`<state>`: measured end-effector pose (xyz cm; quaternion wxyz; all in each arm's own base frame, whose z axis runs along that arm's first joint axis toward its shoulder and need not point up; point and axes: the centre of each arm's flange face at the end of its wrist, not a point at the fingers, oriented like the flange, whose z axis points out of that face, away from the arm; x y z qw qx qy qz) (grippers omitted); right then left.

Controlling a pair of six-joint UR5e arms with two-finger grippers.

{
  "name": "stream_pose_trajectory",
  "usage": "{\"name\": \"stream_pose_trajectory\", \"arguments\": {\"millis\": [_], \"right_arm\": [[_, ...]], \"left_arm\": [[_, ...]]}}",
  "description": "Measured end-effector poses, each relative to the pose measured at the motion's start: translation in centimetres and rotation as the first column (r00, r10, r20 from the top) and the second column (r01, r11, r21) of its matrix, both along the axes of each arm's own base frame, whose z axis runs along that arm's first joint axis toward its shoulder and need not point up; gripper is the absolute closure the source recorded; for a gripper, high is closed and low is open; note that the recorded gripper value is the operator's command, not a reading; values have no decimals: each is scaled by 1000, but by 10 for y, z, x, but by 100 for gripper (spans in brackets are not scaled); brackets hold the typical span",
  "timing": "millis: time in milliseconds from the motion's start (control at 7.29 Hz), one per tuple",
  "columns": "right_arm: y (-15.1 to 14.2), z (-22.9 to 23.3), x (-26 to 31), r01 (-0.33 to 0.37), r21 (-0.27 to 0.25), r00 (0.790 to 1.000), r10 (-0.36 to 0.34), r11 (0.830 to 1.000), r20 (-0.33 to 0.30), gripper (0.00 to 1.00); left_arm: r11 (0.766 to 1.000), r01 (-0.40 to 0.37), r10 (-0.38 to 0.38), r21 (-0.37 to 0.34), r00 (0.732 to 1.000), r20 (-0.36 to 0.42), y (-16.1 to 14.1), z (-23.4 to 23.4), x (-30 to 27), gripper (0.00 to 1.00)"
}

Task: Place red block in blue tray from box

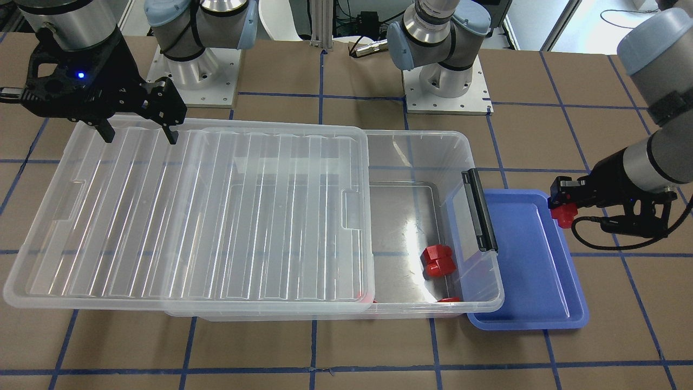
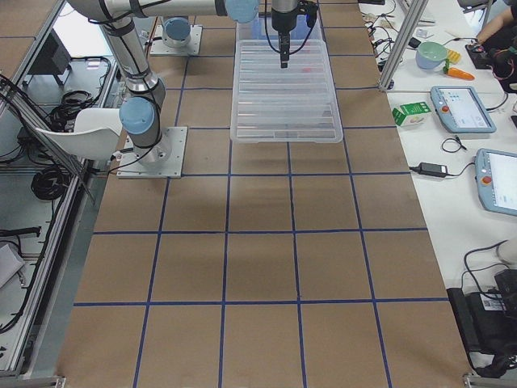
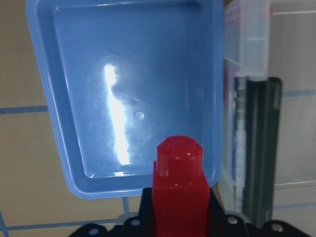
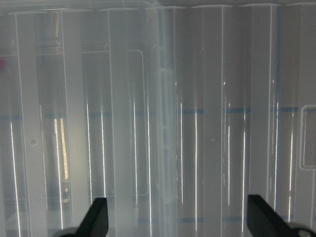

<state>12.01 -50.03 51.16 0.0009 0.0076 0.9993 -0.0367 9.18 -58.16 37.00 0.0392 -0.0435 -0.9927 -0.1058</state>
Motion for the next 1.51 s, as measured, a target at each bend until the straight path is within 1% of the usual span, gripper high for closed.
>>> {"name": "stream_pose_trajectory", "arguments": {"millis": [274,548,823,960,1097,1234,1371,1508], "right_arm": [[0,0,0,0,0,1000,0,1000,0,0],[0,0,0,0,-1,1000,0,1000,0,0],[0,0,0,0,1,1000,0,1000,0,0],[0,-1,0,-1,2,1000,1,1000,0,0],[-2,-2,-3,-16,-1,1000,16,1000,-2,0],[-8,-4,-18,-43,-2,999,43,999,-5,0],[-16,-7,-54,-34,3,999,34,999,-4,0],[-22,-12,-100,-20,11,1000,20,1000,0,0]], "left_arm": [[1000,-4,5,-17,1000,3,-7,-56,20,100],[999,-41,41,7,999,-2,-8,-99,22,100],[996,-71,72,49,997,-16,-5,-131,20,100],[995,-81,82,57,996,-17,-5,-142,20,100],[995,-85,86,60,996,-17,-7,-153,21,100],[995,-86,87,55,996,-15,-11,-163,22,100],[995,-87,88,53,996,-14,-14,-172,22,79],[995,-86,87,50,996,-12,-16,-177,22,45]]}}
